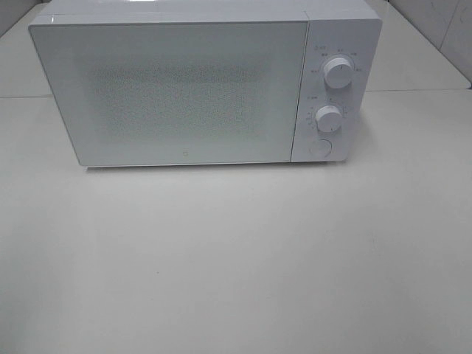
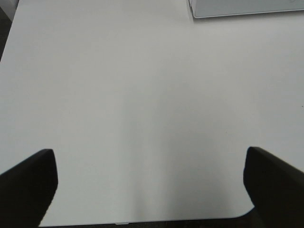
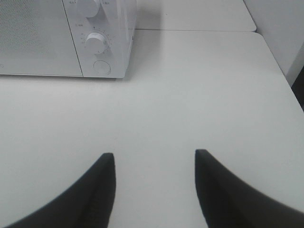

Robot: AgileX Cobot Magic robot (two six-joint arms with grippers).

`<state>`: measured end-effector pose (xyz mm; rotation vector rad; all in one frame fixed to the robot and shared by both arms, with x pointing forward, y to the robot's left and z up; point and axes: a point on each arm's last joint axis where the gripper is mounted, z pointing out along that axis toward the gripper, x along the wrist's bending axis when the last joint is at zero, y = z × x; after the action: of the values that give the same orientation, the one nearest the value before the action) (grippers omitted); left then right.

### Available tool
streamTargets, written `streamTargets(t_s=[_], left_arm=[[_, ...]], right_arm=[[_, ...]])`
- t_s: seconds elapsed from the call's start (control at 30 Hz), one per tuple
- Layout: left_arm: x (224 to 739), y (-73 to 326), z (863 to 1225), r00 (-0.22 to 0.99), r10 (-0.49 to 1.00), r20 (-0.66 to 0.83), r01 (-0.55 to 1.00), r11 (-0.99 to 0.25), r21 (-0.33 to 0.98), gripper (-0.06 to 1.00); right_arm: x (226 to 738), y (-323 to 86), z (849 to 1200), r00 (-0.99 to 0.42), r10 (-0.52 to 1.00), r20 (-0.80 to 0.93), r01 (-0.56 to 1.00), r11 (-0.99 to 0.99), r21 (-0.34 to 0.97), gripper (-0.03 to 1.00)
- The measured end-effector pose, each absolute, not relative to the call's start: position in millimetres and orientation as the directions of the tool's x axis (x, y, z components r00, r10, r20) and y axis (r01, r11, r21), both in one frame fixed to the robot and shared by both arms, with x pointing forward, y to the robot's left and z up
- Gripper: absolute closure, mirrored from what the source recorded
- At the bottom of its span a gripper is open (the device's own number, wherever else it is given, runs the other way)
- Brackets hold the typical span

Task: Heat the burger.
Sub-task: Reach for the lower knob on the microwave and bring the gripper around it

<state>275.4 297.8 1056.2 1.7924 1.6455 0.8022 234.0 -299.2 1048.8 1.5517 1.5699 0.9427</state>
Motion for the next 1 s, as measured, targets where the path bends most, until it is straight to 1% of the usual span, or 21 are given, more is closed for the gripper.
streamTargets(t_s=[0.17, 0.23, 0.27, 0.4, 1.0], left_arm=[[262, 299, 1052, 0.036, 0.997, 0.066, 0.597, -0.074, 0.799, -0.04], [252, 299, 1053, 0.019, 0.997, 0.069, 0.54, -0.069, 0.839, -0.04], [252, 299, 1053, 0.019, 0.997, 0.069, 0.54, -0.069, 0.839, -0.04], [237, 298, 1054, 0.006, 0.997, 0.076, 0.455, -0.07, 0.888, -0.04], [234, 299, 1054, -0.012, 0.998, 0.067, 0.436, -0.055, 0.898, -0.04]], right_arm=[[234, -299, 1049, -0.011, 1.0, -0.001, 0.469, 0.006, 0.883, 0.44], [234, -299, 1049, -0.011, 1.0, -0.001, 0.469, 0.006, 0.883, 0.44], [234, -299, 1049, -0.011, 1.0, -0.001, 0.469, 0.006, 0.883, 0.44], [234, -299, 1049, -0.011, 1.0, -0.001, 0.469, 0.006, 0.883, 0.44], [234, -299, 1049, -0.011, 1.0, -0.001, 0.469, 0.006, 0.883, 0.44]])
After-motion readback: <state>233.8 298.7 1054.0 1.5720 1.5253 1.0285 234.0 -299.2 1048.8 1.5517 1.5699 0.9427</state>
